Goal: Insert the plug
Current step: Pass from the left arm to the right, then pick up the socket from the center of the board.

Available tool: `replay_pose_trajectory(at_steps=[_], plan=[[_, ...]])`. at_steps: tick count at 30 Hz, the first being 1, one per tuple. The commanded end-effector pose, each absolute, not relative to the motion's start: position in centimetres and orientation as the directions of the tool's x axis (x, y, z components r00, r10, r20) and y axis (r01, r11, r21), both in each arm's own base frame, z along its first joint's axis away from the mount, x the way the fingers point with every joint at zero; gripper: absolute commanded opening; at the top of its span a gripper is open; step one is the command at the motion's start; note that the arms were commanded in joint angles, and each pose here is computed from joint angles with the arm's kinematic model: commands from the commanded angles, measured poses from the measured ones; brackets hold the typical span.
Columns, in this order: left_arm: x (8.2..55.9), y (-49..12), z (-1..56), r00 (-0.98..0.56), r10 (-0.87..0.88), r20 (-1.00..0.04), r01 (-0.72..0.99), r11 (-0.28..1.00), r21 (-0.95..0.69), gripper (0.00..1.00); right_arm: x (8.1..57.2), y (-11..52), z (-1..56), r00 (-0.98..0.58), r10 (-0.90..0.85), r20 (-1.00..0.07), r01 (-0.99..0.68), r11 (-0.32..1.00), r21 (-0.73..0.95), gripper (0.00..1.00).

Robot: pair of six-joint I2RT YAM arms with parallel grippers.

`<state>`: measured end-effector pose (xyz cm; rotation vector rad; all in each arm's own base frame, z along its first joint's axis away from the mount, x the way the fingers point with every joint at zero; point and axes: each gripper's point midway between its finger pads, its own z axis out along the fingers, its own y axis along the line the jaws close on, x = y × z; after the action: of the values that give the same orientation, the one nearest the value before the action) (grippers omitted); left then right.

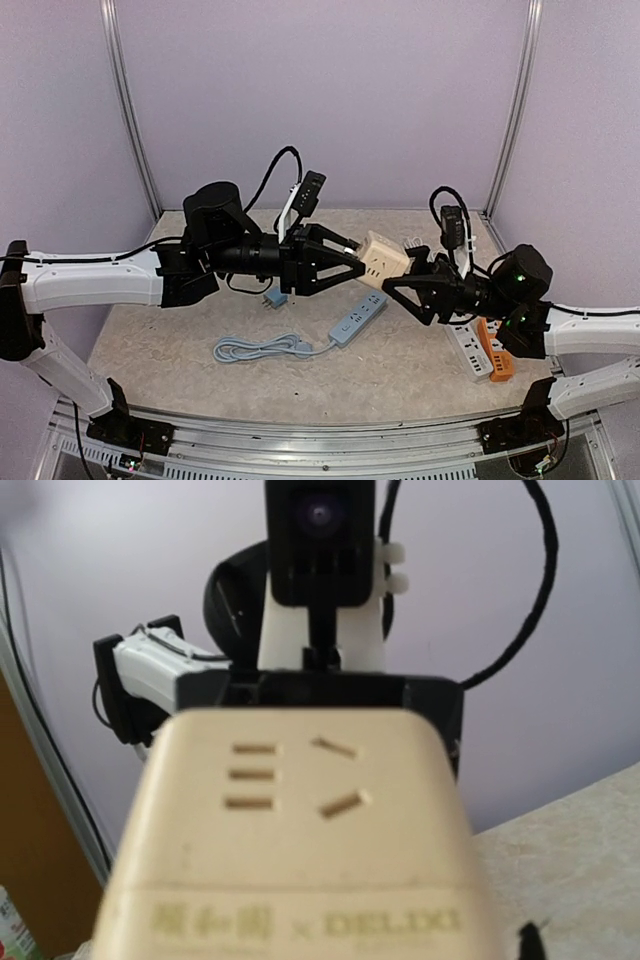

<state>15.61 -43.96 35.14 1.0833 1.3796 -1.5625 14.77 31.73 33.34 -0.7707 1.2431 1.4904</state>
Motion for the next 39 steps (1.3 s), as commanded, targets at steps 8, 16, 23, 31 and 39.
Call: replay_pose_trajectory(at_steps=[8, 16, 23, 31, 39], plan=[[15.2, -44.3, 34.8, -0.326, -0.027, -0.945, 0.938, -0.134, -0.319, 0.00, 14.3, 31.8, 35.8, -0.281, 0.348, -0.894, -0.957, -0.040, 0.286, 0.79], [15.7, -44.3, 34.5, -0.329, -0.029, -0.944, 0.941, -0.097, -0.325, 0.10, 14.0, 32.3, 35.7, -0.305, 0.328, -0.894, -0.952, -0.074, 0.297, 0.17], [17.6, -43.3, 33.6, -0.328, -0.043, -0.944, 0.942, 0.055, -0.330, 0.95, 14.3, 32.4, 35.3, -0.315, 0.276, -0.908, -0.948, -0.043, 0.316, 0.00], [20.7, -39.0, 30.1, -0.344, -0.037, -0.938, 0.871, 0.361, -0.333, 0.99, 18.1, 30.8, 34.3, -0.231, 0.065, -0.971, -0.928, 0.285, 0.240, 0.00], [23.7, -37.7, 23.5, -0.407, 0.085, -0.909, 0.767, 0.572, -0.290, 0.99, 22.5, 28.8, 30.6, -0.326, -0.196, -0.925, -0.821, 0.544, 0.175, 0.00]])
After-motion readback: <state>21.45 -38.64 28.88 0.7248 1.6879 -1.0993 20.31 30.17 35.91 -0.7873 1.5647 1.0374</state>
